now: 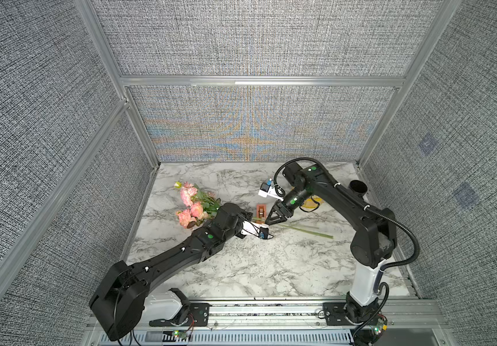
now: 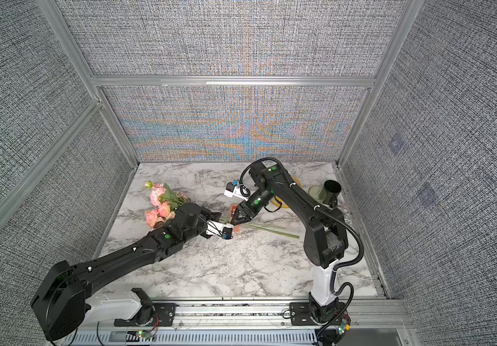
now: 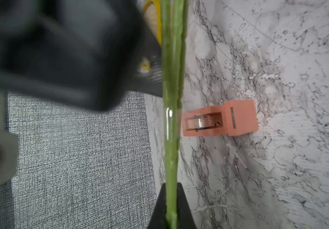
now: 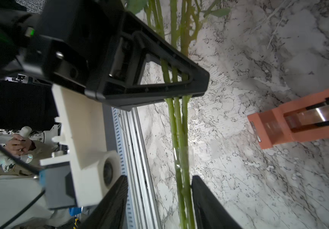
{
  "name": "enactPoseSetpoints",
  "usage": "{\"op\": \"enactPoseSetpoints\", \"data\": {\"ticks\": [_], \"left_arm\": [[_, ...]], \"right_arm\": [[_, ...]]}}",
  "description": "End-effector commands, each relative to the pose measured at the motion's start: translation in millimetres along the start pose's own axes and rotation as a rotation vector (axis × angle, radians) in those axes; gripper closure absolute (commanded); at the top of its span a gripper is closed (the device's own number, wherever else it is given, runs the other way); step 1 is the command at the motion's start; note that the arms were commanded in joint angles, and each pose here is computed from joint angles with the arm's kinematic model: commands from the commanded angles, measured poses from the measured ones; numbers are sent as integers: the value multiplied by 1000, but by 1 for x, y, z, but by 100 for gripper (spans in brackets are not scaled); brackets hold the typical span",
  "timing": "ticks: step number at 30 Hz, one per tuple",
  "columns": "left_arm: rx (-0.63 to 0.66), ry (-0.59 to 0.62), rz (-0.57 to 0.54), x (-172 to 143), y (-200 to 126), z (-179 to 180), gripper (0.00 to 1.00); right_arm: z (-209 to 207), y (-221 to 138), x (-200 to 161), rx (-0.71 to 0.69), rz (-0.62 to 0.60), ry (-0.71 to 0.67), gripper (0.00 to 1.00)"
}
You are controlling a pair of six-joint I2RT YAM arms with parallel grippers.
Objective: Wrap bouquets with tape
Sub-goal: Wrap the tape around the bouquet.
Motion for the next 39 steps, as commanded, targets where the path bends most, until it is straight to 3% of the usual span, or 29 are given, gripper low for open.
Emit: {"op": "enactPoseSetpoints", "data": {"ticks": [1,5,7,12,16,21,28,39], "left_arm": [[51,-9,0,0,-1,11,100],[51,-22,-13,2,-3,11,100],[44,-27,-23,3,-4,10,100],[30,-74,-42,5,-9,11,100],[28,-132,-56,7,-18,13,95],[50,-263,-61,5,-40,21,75],[72,-390,-71,2,-65,29,67],[-219,-517,-113,5,-42,8,59]], "right_arm": [[-4,2,-5,-15,31,3,45],[-10,4,-2,-43,22,-13,45],[-14,4,1,-69,6,-29,50],[-31,3,9,-185,-39,-64,84],[-32,-5,19,-251,-129,-150,100],[-19,-13,28,-291,-236,-300,100],[-11,-12,28,-430,-330,-575,100],[-9,-1,25,-650,-564,-936,100]]}}
Point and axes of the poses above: each gripper's point midway between its finger pads, its own y axis out along the fingers, its own z axis along the line the jaws close on, x = y × z, the point moved 3 cm from there along -y, back along the fingers, and after that the axes turned 14 degrees about y, right-handed, at the moved point
